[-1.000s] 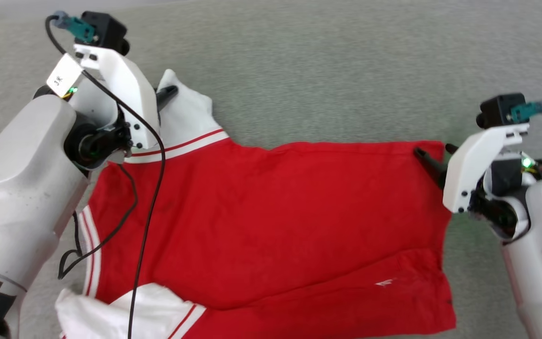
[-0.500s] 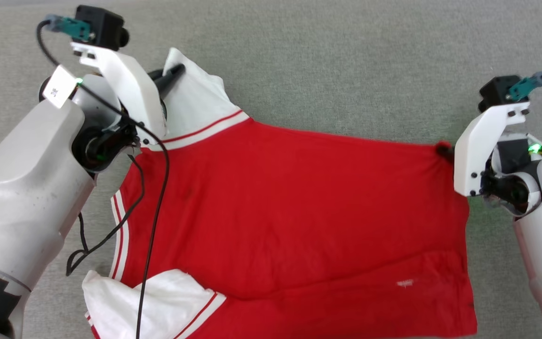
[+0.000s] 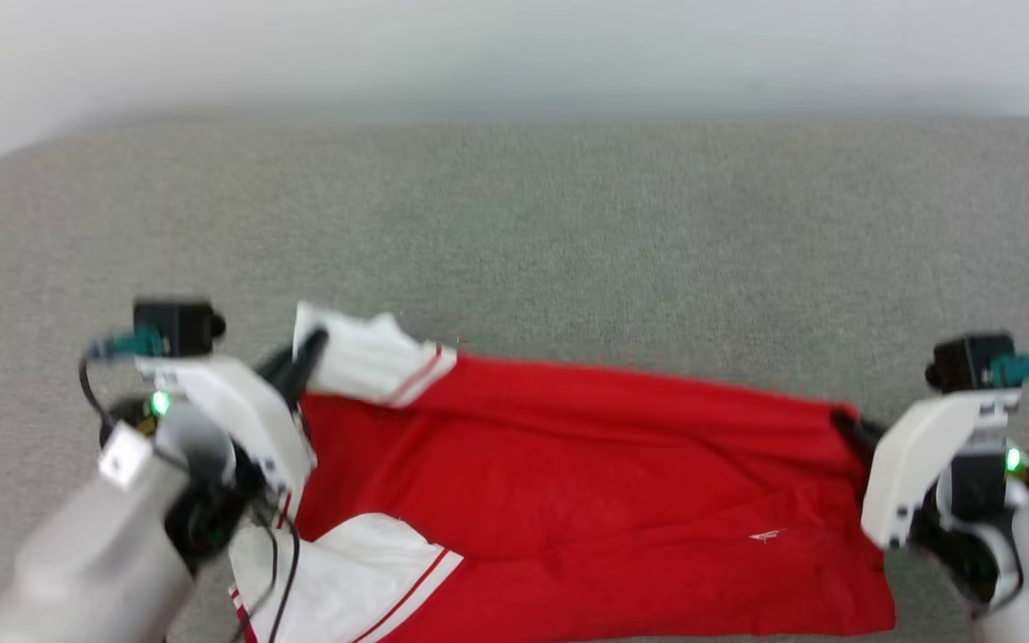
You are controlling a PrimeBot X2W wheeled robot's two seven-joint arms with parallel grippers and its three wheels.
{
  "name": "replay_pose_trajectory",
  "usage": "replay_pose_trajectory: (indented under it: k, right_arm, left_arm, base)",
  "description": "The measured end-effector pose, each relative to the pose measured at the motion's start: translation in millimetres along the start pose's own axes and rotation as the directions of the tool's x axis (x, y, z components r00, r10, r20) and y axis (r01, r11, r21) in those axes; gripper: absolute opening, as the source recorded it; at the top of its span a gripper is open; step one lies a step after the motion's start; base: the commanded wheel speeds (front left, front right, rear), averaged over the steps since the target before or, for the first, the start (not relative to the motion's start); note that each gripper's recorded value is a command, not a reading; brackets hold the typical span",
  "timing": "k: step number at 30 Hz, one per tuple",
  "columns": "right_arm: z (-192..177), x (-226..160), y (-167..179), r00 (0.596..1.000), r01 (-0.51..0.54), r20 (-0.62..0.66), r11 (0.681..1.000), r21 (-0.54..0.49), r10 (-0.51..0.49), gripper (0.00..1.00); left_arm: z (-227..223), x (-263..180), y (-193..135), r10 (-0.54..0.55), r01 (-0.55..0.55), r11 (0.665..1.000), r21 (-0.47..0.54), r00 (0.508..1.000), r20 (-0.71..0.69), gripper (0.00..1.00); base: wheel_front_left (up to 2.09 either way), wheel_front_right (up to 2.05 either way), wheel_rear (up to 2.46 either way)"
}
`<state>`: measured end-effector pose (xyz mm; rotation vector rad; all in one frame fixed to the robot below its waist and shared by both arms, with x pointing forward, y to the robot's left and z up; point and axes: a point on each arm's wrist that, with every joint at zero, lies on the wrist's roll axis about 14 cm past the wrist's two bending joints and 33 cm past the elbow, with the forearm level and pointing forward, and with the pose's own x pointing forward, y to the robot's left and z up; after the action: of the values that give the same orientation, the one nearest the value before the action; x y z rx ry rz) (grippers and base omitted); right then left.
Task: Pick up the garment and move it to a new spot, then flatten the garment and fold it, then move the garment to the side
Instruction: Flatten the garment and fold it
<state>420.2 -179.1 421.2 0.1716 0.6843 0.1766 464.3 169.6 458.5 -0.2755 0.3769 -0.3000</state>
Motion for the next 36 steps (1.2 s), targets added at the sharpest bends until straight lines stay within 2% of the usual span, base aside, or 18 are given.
replay_pose_trajectory:
  k: [8,17,18,19,20,21,23,30,34,36]
  right_arm:
    - [-42,-25,1,1.000,0.004,-0.018,0.998,0.060,-0.003,0.00]
    - [-72,-38,-10,0.999,0.044,-0.027,0.994,0.102,-0.041,0.00]
    - [-75,-39,-10,0.999,0.044,-0.028,0.994,0.105,-0.042,0.12]
    - [-77,-39,-9,0.999,0.042,-0.024,0.993,0.106,-0.040,0.43]
    - [-76,-39,-7,0.999,0.039,-0.010,0.993,0.109,-0.038,1.00]
    - [-75,-39,-6,0.999,0.035,0.005,0.993,0.113,-0.036,1.00]
    - [-71,-40,-4,0.998,0.029,0.050,0.992,0.120,-0.036,1.00]
    - [-43,-49,-4,0.975,0.027,0.213,0.991,0.134,-0.056,1.00]
    - [-43,-53,-13,0.978,0.052,0.194,0.989,0.138,-0.078,1.00]
    - [-46,-55,-24,0.985,0.086,0.138,0.988,0.127,-0.103,1.00]
  left_arm:
    - [-50,-51,-2,0.052,-0.053,0.998,-0.030,0.998,-0.037,0.00]
    - [-105,-84,-13,0.083,-0.101,0.989,-0.113,0.985,-0.154,0.00]
    - [-110,-85,-16,0.078,-0.099,0.988,-0.118,0.983,-0.165,0.00]
    - [-113,-86,-19,0.071,-0.094,0.987,-0.129,0.983,-0.171,0.00]
    - [-115,-86,-23,0.064,-0.088,0.987,-0.137,0.983,-0.174,0.07]
    - [-115,-86,-27,0.056,-0.081,0.987,-0.142,0.984,-0.170,0.34]
    - [-113,-84,-32,0.049,-0.071,0.987,-0.146,0.988,-0.147,1.00]
    - [-75,-78,-37,0.047,-0.046,0.995,-0.092,0.999,0.013,1.00]
    - [-44,-75,-38,0.049,-0.045,0.998,-0.041,0.992,0.115,1.00]
    - [0,-75,-41,0.051,-0.057,0.998,0.014,0.964,0.262,1.00]
  base:
    - [0.00,0.00,0.00]
    - [0.00,0.00,0.00]
    - [0.00,0.00,0.00]
    - [0.00,0.00,0.00]
    - [0.00,0.00,0.00]
    - [0.00,0.00,0.00]
    - [0.00,0.00,0.00]
    - [0.00,0.00,0.00]
    - [0.00,0.00,0.00]
    - [0.00,0.00,0.00]
